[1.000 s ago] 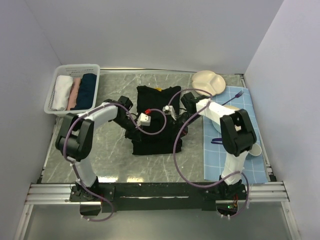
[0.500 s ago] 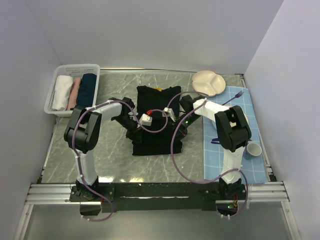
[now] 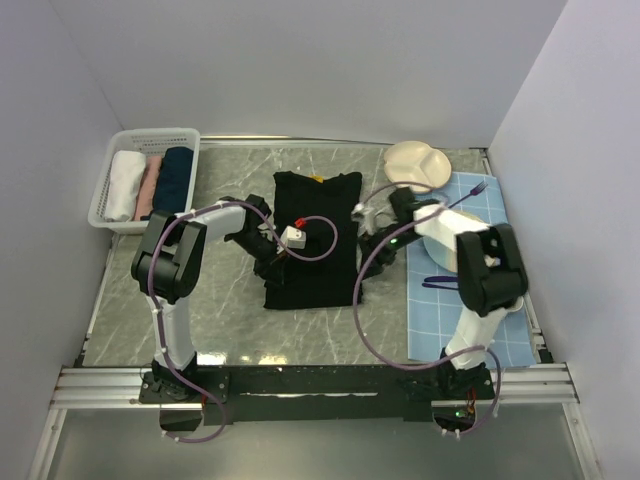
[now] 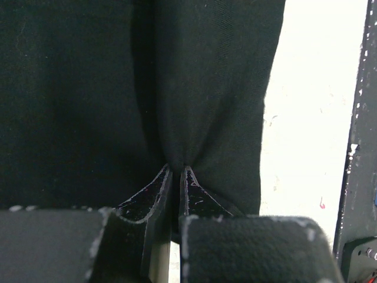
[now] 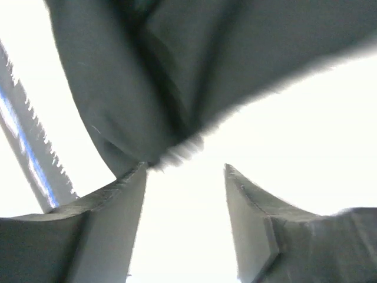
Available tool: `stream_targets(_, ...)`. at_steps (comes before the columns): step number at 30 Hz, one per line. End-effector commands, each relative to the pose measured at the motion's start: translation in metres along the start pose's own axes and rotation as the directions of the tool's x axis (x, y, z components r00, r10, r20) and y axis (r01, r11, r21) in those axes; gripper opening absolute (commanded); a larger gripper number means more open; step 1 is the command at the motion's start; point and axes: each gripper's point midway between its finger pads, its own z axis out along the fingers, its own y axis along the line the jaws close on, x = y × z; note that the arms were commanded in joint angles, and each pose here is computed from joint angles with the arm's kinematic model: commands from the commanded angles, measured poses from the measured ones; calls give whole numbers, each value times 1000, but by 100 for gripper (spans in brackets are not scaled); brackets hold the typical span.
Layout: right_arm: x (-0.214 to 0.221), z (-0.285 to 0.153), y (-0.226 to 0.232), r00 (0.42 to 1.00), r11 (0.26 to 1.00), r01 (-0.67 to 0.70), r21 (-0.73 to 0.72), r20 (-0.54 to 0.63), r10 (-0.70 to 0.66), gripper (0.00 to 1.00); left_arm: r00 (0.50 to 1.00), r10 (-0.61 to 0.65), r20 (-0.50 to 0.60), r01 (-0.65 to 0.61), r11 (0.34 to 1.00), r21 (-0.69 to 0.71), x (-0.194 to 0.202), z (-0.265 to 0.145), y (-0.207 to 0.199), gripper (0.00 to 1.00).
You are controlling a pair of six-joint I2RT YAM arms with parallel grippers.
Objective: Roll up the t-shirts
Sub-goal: Roll the T-shirt to the center of the board.
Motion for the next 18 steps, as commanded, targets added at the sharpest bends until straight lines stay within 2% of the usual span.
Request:
stream_targets(1,-35,-69,-8,969,969,118,217,190,-161,68,994,32,-105,-41,995,-90,19,-4,28,10)
stream_targets(4,-25,-76,20,894,878,365,310,148,-423,70,993,31,-110,-41,995,-91,20,-2,29,11)
stream_targets(5,-35,-88,32,800,775,496,393,140,-583,70,994,24,-110,-35,995,-94,20,-2,29,11)
stream_targets(6,-8,-70,33,782,744,544,389,87,-617,71,994,24,-111,-35,995,-94,20,-2,29,11)
stream_targets(7,-4,-54,49,707,667,640,381,48,-705,72,994,23,-111,-33,995,-94,21,-2,29,11)
stream_targets(8,-22,-59,63,562,514,722,463,41,-826,74,994,23,-111,-33,995,-96,20,-2,28,11)
stream_targets(9,-2,-42,61,529,473,756,452,4,-849,76,993,27,-116,-39,994,-98,22,-1,28,11)
stream_targets(10,-11,-32,83,421,386,803,453,26,-907,77,993,32,-116,-44,994,-104,21,-2,28,11)
stream_targets(11,-11,-28,93,354,326,828,456,25,-935,77,993,34,-117,-46,993,-108,20,-2,28,11)
stream_targets(14,0,0,106,282,258,877,406,0,-959,77,992,30,-122,-44,993,-114,21,-3,28,11)
stream_targets(18,-4,15,101,261,224,876,427,-29,-965,77,992,27,-121,-40,993,-111,23,-1,25,10)
